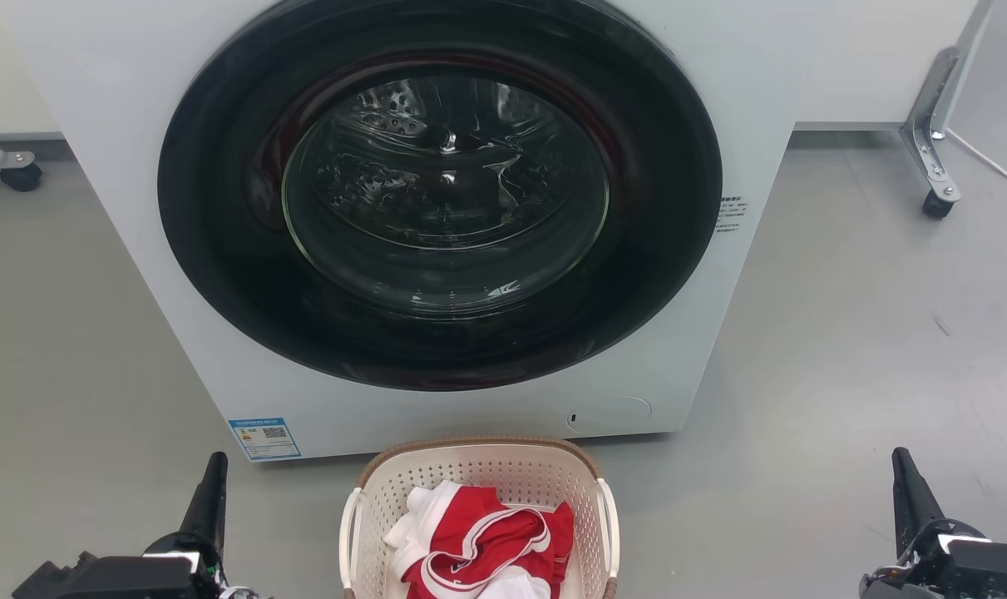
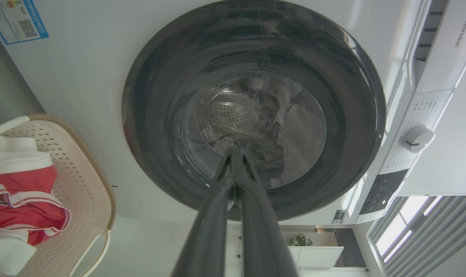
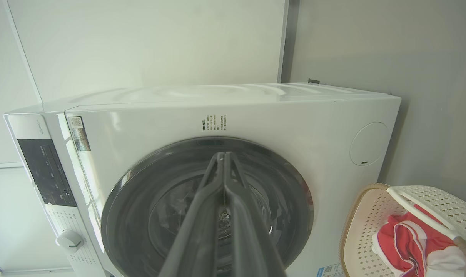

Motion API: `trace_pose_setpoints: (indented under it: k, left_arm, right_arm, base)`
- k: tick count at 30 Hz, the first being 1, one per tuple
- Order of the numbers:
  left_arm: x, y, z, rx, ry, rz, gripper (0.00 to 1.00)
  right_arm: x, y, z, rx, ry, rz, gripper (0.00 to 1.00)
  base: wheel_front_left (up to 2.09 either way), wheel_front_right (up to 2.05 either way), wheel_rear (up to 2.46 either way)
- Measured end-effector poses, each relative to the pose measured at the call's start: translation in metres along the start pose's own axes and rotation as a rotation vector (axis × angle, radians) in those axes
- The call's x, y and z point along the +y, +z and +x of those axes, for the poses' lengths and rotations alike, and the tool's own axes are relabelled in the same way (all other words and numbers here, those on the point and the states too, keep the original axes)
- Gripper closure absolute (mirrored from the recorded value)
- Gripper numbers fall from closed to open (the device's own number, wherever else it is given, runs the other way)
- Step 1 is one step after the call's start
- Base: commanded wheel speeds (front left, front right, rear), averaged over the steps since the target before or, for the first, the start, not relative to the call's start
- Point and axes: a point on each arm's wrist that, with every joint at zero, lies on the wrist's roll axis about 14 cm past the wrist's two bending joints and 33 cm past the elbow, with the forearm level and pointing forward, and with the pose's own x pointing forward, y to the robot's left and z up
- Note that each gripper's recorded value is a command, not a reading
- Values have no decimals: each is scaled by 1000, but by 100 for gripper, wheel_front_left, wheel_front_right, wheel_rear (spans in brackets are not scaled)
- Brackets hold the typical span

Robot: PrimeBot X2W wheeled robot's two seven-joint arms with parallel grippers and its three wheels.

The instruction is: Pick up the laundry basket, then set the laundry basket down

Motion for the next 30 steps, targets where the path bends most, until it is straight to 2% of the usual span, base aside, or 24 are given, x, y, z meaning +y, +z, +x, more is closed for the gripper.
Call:
trace_pose_setpoints:
  k: [30]
  left_arm:
    - [0,0,0,0,0,0,100]
  right_arm:
    - [0,0,0,0,0,0,100]
  base:
    - [0,0,0]
